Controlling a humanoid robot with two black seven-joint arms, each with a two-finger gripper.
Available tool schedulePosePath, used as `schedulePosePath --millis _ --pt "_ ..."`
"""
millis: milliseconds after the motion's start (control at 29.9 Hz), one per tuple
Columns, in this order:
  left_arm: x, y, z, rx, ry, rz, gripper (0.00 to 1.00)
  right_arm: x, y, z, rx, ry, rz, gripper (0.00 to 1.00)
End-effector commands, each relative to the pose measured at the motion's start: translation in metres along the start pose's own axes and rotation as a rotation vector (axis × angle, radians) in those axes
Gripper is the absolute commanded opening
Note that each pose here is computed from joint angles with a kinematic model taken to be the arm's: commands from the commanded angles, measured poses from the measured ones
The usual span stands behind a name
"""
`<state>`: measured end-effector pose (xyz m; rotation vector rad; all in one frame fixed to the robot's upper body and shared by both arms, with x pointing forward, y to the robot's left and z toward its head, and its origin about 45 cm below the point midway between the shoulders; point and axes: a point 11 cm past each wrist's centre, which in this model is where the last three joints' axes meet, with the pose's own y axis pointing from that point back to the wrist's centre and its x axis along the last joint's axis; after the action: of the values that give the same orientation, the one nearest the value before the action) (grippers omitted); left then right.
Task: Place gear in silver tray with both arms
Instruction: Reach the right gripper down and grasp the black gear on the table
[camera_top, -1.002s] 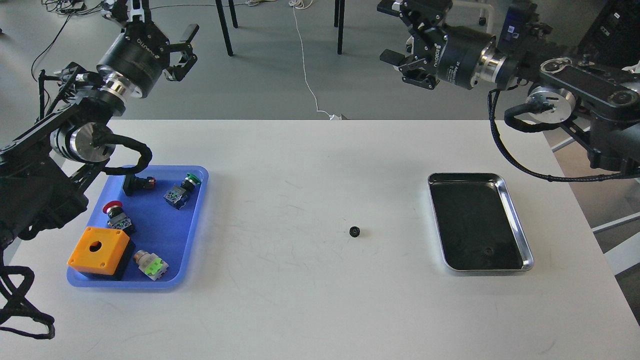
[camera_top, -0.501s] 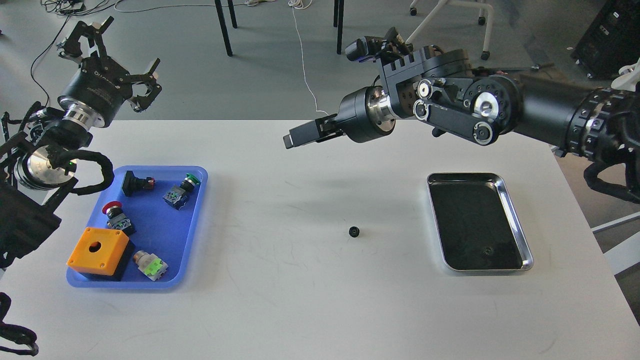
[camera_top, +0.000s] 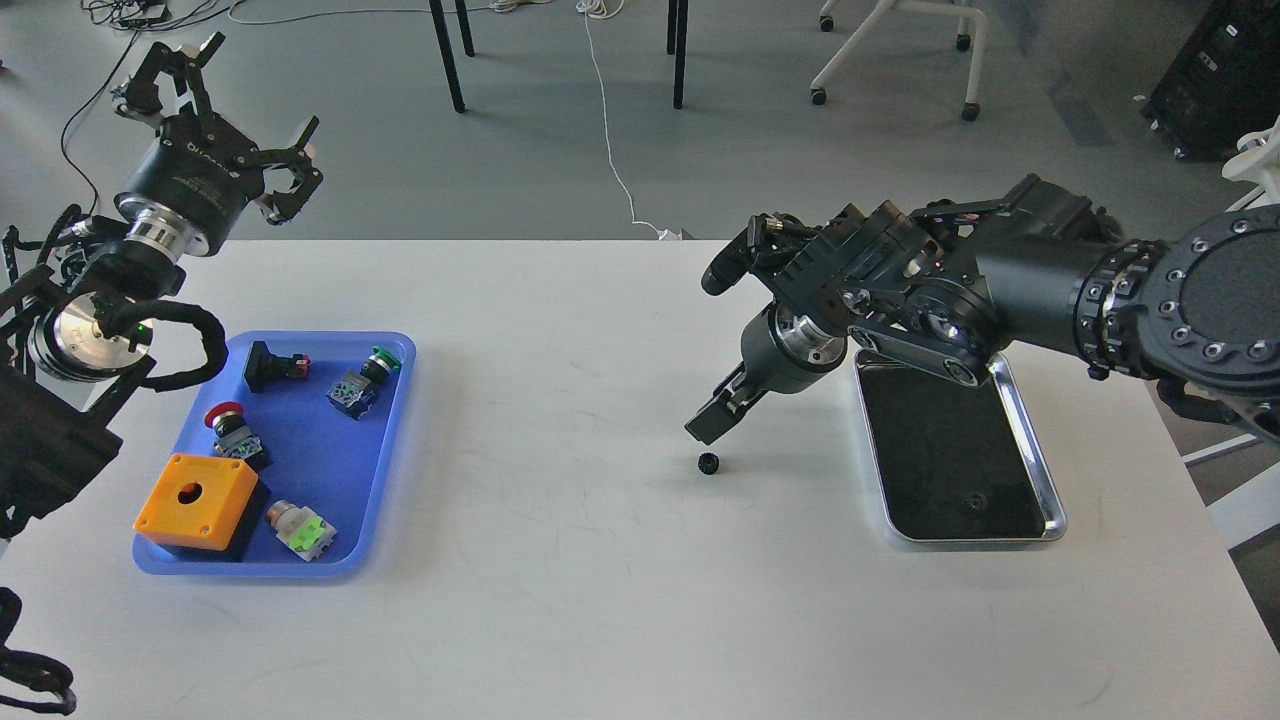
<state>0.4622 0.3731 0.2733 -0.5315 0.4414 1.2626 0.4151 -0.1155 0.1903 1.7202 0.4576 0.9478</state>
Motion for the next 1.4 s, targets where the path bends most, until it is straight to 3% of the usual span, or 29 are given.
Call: schedulePosePath --millis 0,367,969,1370 --pt "0.001 0.002 -0.003 0.006 0.001 0.001 0.98 -0.006 -0.005 -0.003 0.016 -0.012 -0.008 0.92" --pt "0.001 0.002 -0.004 0.009 0.002 0.001 0.98 -0.027 -0.031 -0.009 0.066 -0.014 0.048 0.79" --pt "0.009 0.008 0.008 0.001 -0.025 0.019 0.98 -0.027 -0.032 -0.013 0.074 -0.002 0.049 0.6" --pt "0.014 0.012 0.006 0.007 -0.027 0.029 0.98 -0.032 -0.036 -0.014 0.083 -0.01 0.045 0.52"
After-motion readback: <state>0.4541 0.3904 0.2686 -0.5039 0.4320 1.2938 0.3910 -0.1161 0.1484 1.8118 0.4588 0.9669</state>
